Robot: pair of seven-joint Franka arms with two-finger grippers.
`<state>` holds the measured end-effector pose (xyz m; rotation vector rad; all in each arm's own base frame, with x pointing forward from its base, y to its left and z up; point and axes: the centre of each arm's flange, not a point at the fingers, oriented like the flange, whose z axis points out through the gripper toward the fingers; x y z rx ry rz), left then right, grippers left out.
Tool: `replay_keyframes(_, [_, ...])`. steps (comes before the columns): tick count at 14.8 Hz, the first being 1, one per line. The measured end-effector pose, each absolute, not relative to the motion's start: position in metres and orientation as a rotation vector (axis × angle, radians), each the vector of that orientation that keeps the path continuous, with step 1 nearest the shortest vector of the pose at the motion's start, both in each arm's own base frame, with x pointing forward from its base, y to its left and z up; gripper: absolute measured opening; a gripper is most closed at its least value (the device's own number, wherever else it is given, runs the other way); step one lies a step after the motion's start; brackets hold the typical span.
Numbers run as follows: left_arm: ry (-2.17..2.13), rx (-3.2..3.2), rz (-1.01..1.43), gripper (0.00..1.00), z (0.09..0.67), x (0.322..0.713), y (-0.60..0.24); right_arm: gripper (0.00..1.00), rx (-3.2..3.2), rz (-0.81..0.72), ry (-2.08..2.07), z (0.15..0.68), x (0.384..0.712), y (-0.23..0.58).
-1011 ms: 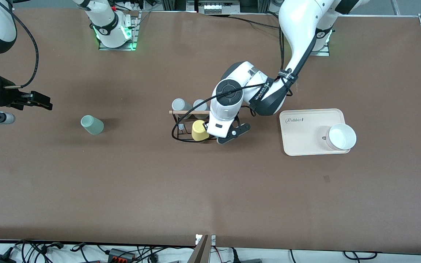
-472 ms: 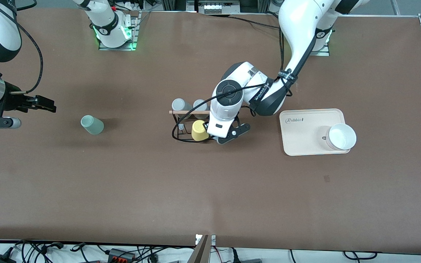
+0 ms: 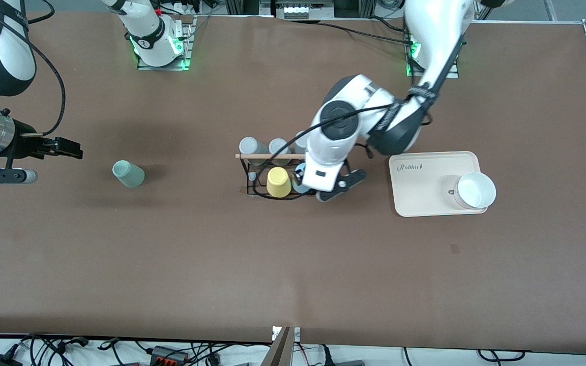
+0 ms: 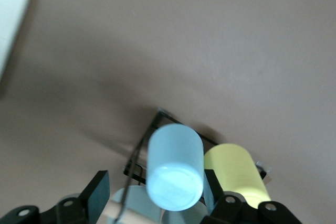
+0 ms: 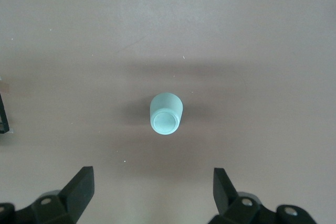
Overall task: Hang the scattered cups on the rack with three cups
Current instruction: 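Withdraw the left gripper while the right gripper reaches the teal cup, then grasp the teal cup with the right gripper and lift it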
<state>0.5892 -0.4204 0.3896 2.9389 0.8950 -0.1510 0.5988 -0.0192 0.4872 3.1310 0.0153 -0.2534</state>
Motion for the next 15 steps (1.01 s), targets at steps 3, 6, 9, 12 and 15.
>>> replay_keyframes(3, [0.909, 2.931, -0.128, 0.86, 0.426, 0.612, -0.367, 1.0, 3.112, -0.256, 0.022, 0.469, 0.599, -0.021])
replay_keyframes(6, [0.874, 2.966, -0.153, 0.92, 0.448, 0.627, -0.313, 1.0, 3.096, -0.231, 0.038, 0.429, 0.596, -0.022])
replay_keyframes(9, [0.792, 3.005, -0.142, 0.92, 0.478, 0.639, -0.251, 1.0, 3.097, -0.235, 0.05, 0.387, 0.586, -0.018])
replay_keyframes(12, [0.686, 3.029, -0.135, 0.93, 0.512, 0.645, -0.185, 1.0, 3.101, -0.208, 0.057, 0.346, 0.574, -0.017])
replay_keyframes(15, [0.569, 3.052, -0.134, 0.94, 0.541, 0.641, -0.129, 1.0, 3.105, -0.177, 0.063, 0.306, 0.561, -0.015])
